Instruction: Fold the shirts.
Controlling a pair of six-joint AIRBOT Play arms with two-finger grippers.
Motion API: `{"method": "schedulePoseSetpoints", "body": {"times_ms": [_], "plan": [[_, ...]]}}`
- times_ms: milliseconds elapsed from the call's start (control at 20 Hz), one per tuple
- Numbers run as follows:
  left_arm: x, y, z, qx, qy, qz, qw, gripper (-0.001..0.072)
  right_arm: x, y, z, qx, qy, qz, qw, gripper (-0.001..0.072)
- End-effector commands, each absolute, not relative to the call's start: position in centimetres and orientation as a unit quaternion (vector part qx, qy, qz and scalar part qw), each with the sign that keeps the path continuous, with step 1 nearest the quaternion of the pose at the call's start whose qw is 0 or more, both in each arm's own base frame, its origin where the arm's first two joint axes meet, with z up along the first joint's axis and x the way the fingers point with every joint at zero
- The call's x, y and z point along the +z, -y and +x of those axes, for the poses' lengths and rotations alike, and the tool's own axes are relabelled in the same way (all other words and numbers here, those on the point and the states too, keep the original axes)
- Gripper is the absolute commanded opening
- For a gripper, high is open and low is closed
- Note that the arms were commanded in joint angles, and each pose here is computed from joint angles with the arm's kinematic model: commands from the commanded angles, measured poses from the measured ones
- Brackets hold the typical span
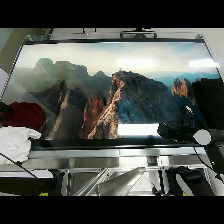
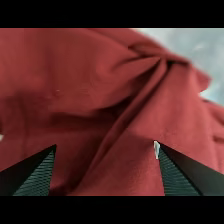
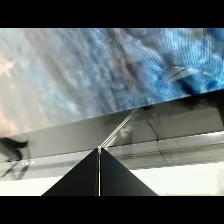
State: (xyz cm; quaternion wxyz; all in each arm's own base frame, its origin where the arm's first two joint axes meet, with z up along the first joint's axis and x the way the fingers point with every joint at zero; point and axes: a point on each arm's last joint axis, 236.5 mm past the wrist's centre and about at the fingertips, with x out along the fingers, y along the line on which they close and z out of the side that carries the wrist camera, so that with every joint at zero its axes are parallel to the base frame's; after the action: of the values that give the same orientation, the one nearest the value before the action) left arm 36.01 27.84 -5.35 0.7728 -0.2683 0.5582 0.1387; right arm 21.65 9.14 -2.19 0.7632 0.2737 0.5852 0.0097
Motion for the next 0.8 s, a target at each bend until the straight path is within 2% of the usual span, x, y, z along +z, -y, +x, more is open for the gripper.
{"method": "schedulePoseSetpoints", "body": {"times_ms": [0,50,100,150,250,350,500,650,750], "plan": [[-7.9,-25.0,35.9,0.083,-0.618,-0.27,0.734,0.0662,-2.2,-9.2,21.6,0.01,-0.585,0.274,0.763,0.0018],[-7.5,-23.8,36.4,0.059,-0.622,-0.268,0.733,0.0433,-2.2,-9.2,21.6,0.01,-0.585,0.274,0.763,0.0018],[-6.6,-22.5,37.2,0.031,-0.622,-0.261,0.737,0.0085,-2.2,-9.2,21.6,0.01,-0.585,0.274,0.763,0.0018],[-5.4,-21.2,38.3,0.002,-0.618,-0.256,0.743,0.0015,-2.2,-9.2,21.6,0.01,-0.585,0.274,0.763,0.0018],[-1.7,-18.0,41.0,-0.052,-0.593,-0.264,0.759,0.0014,-2.2,-9.2,21.6,0.01,-0.586,0.273,0.763,0.0018],[3.7,-14.3,44.6,-0.106,-0.538,-0.26,0.795,0.0014,-2.2,-9.2,21.6,0.01,-0.585,0.274,0.763,0.0018],[16.1,-3.7,48.9,-0.251,-0.414,-0.249,0.839,0.0014,-2.2,-9.2,21.6,0.01,-0.586,0.273,0.763,0.0018],[27.5,9.9,47.1,-0.416,-0.314,-0.213,0.826,0.0015,-2.2,-9.2,21.8,0.01,-0.582,0.274,0.765,0.0018],[31.7,17.2,44.8,-0.482,-0.275,-0.176,0.813,0.0016,-2.1,-9.1,21.9,0.01,-0.581,0.275,0.766,0.0018]]}}
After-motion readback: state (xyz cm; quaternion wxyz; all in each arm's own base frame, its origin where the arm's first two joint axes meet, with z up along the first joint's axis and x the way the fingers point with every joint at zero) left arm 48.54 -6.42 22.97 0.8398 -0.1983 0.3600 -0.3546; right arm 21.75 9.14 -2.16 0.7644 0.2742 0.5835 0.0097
